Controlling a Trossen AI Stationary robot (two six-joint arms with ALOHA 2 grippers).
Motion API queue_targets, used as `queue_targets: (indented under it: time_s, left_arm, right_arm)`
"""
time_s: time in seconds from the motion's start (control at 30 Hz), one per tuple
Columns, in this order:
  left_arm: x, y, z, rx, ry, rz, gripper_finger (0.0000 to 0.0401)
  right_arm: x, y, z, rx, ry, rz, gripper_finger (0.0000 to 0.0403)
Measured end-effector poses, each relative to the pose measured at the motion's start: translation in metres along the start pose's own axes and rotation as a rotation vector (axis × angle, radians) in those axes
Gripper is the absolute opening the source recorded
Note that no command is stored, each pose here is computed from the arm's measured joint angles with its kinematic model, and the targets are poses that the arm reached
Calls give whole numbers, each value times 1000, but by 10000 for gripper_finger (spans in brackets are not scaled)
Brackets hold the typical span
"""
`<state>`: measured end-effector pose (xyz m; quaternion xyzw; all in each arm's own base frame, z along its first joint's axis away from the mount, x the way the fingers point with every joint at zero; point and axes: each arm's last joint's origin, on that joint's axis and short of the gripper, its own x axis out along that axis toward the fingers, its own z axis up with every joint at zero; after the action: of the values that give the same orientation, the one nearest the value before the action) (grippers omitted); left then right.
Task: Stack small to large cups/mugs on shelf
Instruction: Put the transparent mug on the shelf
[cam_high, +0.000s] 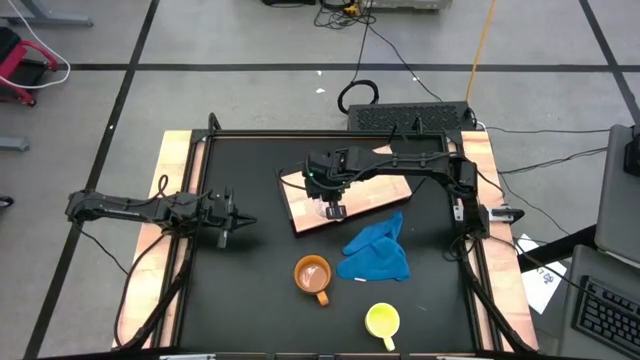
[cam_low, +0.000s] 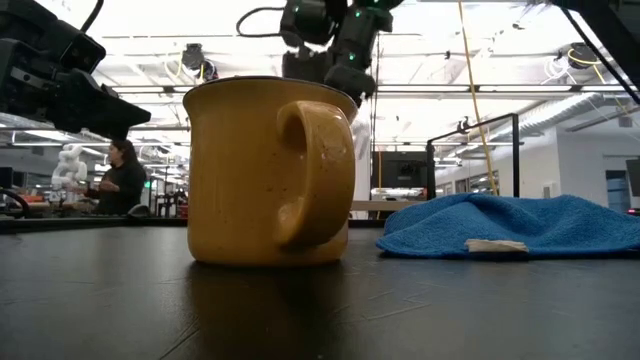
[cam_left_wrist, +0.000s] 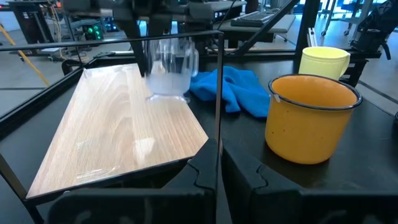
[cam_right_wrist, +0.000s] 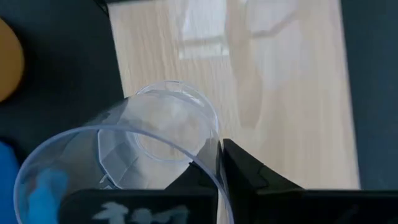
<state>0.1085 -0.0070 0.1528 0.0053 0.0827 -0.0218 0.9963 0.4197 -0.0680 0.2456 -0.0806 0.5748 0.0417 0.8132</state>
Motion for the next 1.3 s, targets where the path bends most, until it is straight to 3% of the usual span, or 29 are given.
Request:
queue_targets:
  time_s: [0.67,1.03,1.3]
  left_arm:
    - [0,0,0,0,0,0,24]
    - [0,0,0,0,-1,0,24]
    - [0,0,0,0,-1,0,24]
  right_arm:
    - [6,-6,-8,81,70,12,0]
    - [18,-23,-14,139,87,12,1]
    - [18,-23,-12,118,76,3,39]
